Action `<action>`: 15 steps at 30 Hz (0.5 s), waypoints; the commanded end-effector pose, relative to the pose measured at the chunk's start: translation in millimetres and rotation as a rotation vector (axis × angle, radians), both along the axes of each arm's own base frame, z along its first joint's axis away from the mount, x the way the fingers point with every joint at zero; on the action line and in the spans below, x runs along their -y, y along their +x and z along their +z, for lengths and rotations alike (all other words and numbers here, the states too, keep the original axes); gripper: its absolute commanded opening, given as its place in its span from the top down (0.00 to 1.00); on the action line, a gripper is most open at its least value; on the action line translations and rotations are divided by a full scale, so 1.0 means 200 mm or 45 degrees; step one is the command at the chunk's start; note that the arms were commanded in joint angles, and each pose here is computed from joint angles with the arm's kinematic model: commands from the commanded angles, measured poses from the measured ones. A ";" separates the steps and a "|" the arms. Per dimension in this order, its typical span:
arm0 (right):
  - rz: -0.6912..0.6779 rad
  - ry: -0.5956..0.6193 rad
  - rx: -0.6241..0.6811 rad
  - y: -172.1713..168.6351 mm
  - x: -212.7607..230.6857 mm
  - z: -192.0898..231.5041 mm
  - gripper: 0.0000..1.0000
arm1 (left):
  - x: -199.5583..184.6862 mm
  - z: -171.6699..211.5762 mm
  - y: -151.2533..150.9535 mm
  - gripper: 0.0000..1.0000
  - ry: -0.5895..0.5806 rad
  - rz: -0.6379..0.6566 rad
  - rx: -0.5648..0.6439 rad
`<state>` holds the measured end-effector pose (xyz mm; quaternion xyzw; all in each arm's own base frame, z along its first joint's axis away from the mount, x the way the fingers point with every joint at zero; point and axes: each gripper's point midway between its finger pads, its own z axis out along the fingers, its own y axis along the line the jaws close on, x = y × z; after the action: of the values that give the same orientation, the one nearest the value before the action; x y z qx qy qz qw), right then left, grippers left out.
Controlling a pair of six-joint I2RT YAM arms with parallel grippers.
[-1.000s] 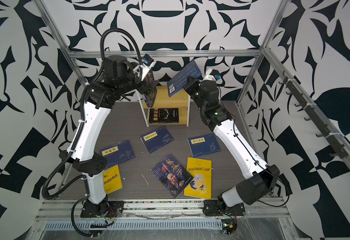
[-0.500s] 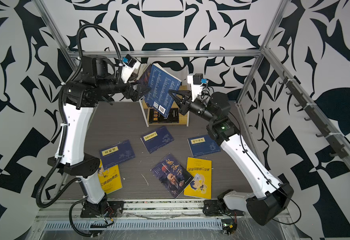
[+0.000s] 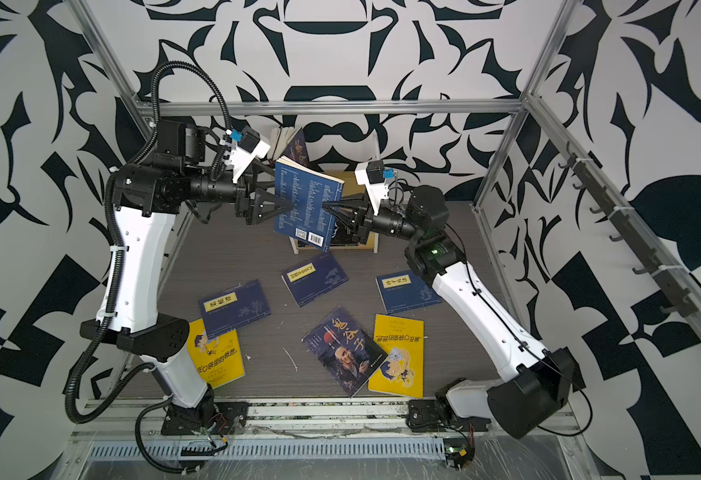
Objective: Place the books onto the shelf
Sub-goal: 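Carry the blue book over the shelf with the right gripper while left steadies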
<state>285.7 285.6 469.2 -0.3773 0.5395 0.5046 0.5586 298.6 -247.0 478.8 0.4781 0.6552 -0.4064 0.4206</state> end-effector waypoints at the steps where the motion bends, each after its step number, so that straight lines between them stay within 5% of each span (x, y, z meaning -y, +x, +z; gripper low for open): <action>1: 0.054 0.072 0.158 -0.09 0.01 0.17 1.00 | 0.02 0.01 -0.12 0.07 -0.065 -0.129 -0.085; 5: 0.069 0.066 0.147 -0.08 -0.01 0.16 1.00 | 0.04 -0.01 -0.10 0.24 -0.082 -0.140 -0.130; 13: 0.080 0.050 0.130 -0.07 -0.03 0.13 1.00 | 0.04 0.00 -0.11 0.99 -0.094 -0.158 -0.132; 15: 0.085 0.045 0.117 -0.06 -0.04 0.12 1.00 | 0.04 0.00 -0.11 1.00 -0.095 -0.160 -0.128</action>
<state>289.4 291.5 461.0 -0.3857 0.5403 0.5134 0.5439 290.9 -252.8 475.6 0.4787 0.6376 -0.4580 0.3933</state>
